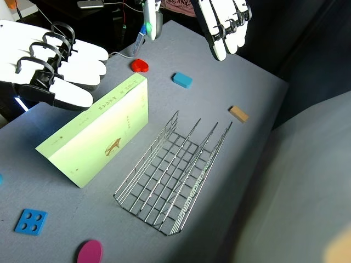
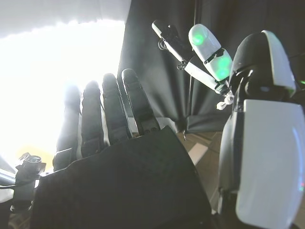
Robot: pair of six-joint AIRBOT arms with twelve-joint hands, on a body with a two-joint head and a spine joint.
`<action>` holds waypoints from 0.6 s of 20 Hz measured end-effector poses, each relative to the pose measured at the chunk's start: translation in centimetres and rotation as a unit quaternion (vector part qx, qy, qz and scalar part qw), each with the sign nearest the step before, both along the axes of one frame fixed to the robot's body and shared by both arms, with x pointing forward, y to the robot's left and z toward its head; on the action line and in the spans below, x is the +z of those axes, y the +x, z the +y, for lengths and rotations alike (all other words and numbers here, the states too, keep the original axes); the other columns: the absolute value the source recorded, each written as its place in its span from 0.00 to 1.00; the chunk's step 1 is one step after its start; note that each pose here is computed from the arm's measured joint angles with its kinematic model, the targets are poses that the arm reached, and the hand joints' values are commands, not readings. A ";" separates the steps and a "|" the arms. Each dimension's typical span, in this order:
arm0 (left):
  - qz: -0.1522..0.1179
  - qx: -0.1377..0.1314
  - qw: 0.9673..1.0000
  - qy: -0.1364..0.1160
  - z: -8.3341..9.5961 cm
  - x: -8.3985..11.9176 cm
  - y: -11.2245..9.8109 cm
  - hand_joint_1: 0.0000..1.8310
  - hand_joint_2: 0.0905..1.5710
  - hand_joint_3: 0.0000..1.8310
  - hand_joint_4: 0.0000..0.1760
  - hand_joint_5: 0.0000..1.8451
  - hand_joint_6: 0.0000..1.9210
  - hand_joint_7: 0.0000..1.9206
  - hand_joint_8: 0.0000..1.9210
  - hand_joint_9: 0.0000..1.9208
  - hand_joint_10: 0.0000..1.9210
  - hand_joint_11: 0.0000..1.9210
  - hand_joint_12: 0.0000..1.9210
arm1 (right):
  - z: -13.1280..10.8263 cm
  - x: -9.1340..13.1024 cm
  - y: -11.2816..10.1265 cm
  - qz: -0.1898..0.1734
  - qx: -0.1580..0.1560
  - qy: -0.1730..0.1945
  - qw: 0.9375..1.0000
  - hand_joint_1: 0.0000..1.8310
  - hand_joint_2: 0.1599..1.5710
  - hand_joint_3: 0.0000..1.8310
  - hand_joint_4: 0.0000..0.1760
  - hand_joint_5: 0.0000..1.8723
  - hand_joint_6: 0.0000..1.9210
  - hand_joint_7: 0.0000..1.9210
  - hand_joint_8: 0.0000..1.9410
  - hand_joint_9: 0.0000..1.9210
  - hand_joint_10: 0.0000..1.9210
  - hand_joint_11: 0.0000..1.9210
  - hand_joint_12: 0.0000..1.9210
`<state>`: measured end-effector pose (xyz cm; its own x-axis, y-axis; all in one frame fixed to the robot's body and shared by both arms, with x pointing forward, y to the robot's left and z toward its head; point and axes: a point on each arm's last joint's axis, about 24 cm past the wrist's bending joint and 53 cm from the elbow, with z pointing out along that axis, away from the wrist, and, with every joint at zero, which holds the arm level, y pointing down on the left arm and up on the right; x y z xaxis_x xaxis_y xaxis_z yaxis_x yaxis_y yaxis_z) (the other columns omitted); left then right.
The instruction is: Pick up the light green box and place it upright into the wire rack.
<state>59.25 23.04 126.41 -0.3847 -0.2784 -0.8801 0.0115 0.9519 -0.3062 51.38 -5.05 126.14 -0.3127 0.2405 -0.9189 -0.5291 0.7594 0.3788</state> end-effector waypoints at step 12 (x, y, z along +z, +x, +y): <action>0.000 0.003 1.000 0.001 0.2 0.0 0.0 0.05 0.68 0.00 0.13 0.09 0.00 0.10 0.00 0.09 0.00 0.00 0.38 | 3.5 -2.7 -0.3 0.089 -0.019 -0.041 0.995 0.41 0.54 0.00 0.00 0.00 0.00 0.01 0.00 0.00 0.00 0.00 0.18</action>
